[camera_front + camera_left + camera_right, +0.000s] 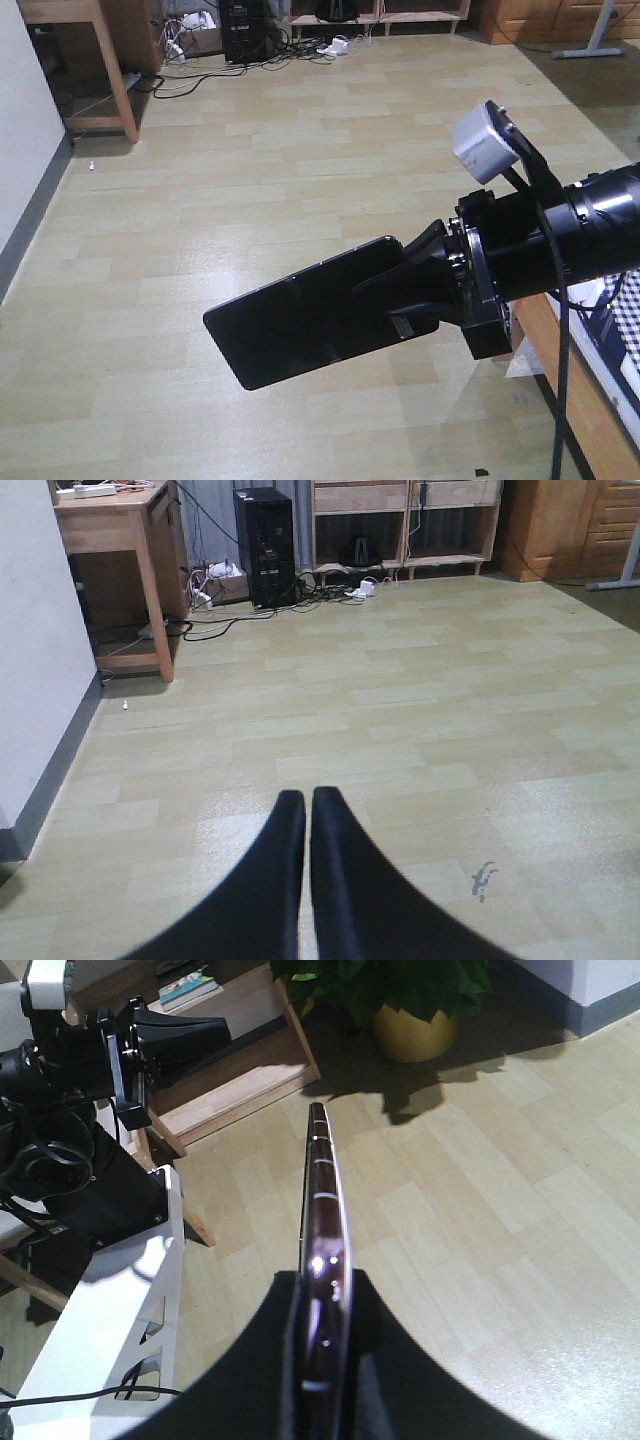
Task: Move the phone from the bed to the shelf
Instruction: 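Keep the phone held in the right gripper while driving across the floor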
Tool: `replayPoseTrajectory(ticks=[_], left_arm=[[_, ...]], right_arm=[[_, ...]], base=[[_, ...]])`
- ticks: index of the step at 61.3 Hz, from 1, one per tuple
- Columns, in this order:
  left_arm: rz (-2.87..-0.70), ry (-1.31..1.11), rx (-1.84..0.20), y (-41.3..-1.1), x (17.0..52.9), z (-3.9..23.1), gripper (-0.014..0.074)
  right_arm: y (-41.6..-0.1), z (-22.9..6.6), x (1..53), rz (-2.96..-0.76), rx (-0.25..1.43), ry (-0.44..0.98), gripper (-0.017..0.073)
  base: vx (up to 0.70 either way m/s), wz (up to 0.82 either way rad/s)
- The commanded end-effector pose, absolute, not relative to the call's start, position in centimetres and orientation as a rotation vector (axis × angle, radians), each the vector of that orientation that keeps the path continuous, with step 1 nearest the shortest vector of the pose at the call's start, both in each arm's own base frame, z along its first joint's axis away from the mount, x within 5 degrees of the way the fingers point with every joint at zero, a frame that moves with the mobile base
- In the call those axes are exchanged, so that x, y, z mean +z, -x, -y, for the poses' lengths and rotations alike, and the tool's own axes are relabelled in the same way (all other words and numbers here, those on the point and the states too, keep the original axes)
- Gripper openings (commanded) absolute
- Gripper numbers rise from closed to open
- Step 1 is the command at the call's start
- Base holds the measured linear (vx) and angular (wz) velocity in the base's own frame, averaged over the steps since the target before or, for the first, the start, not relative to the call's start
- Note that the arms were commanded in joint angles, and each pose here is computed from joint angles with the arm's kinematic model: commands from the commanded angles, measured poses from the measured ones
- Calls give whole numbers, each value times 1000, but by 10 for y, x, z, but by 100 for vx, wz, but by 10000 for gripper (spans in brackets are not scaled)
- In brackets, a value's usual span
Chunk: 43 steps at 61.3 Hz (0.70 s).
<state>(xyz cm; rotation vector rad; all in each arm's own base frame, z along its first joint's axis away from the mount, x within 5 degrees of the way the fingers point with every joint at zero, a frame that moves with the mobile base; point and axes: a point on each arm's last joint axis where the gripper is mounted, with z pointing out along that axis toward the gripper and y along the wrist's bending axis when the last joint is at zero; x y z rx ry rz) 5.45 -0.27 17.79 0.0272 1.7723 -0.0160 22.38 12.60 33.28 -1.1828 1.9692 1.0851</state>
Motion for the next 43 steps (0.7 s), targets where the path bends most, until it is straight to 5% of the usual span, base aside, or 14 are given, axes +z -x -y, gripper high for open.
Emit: replayPoseTrajectory(ticks=[1,43], left_arm=[[-1697,-14,-19,-55,184,2,1],[-1697,-14,-19,-55,184,2,1]], right_arm=[[-213,-129,353,-1863,1201,1189,-1],[-213,-129,353,-1863,1201,1189,-1]], base=[[17,-5],[18,4]])
